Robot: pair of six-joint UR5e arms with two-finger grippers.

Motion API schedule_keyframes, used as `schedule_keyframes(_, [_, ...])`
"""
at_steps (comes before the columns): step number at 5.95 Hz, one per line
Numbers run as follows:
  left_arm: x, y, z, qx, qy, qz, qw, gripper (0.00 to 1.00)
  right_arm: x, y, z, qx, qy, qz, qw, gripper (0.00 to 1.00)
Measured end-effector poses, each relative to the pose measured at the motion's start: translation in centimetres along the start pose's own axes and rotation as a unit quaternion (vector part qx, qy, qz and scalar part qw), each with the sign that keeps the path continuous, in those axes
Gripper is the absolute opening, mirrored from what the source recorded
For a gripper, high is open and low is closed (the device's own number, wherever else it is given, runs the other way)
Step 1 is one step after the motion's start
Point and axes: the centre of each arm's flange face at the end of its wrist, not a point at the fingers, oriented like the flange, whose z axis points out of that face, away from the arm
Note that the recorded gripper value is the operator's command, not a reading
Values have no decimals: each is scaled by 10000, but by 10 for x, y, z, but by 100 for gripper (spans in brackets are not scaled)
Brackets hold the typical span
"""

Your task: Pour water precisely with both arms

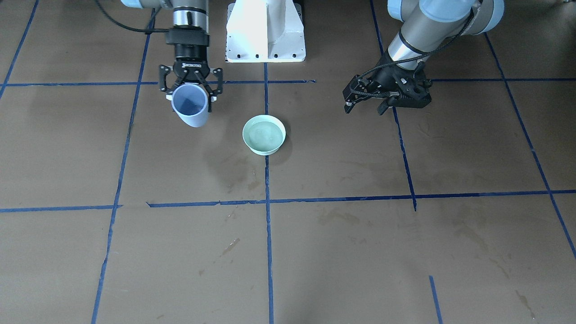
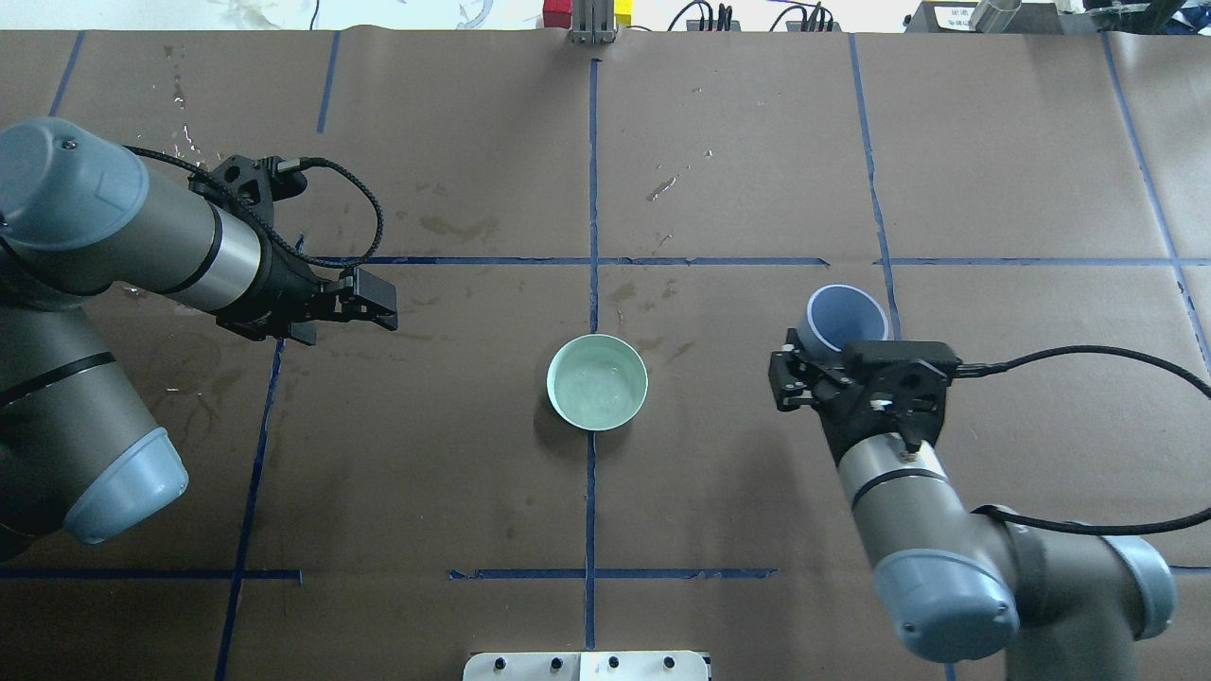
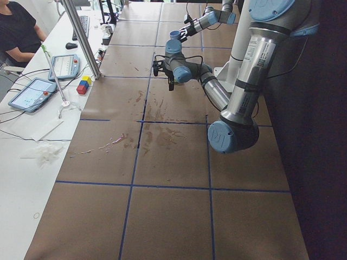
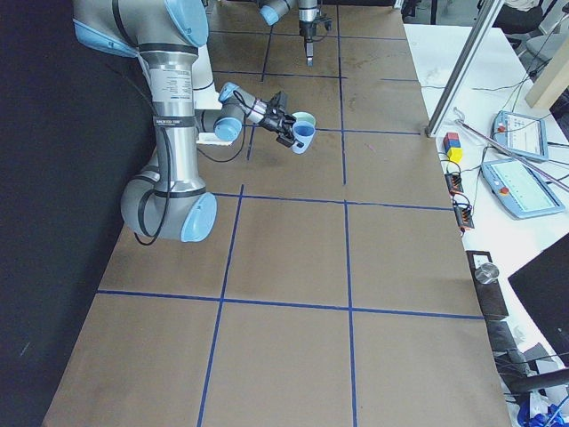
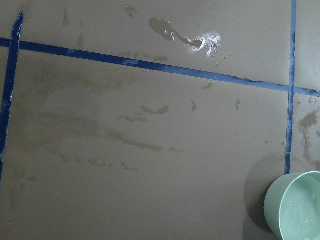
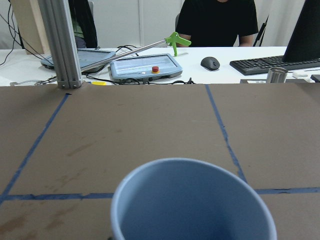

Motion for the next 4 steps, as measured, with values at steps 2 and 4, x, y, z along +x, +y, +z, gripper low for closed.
schedule_keyframes(2, [-1,0,0,3,-7,-2,10000,100,119,10,17,176,74,183,9997,0])
schedule_keyframes(4, [-2,-1,2,-2,-25,-1,10000,100,207,35,42,411,160,244,9987,0])
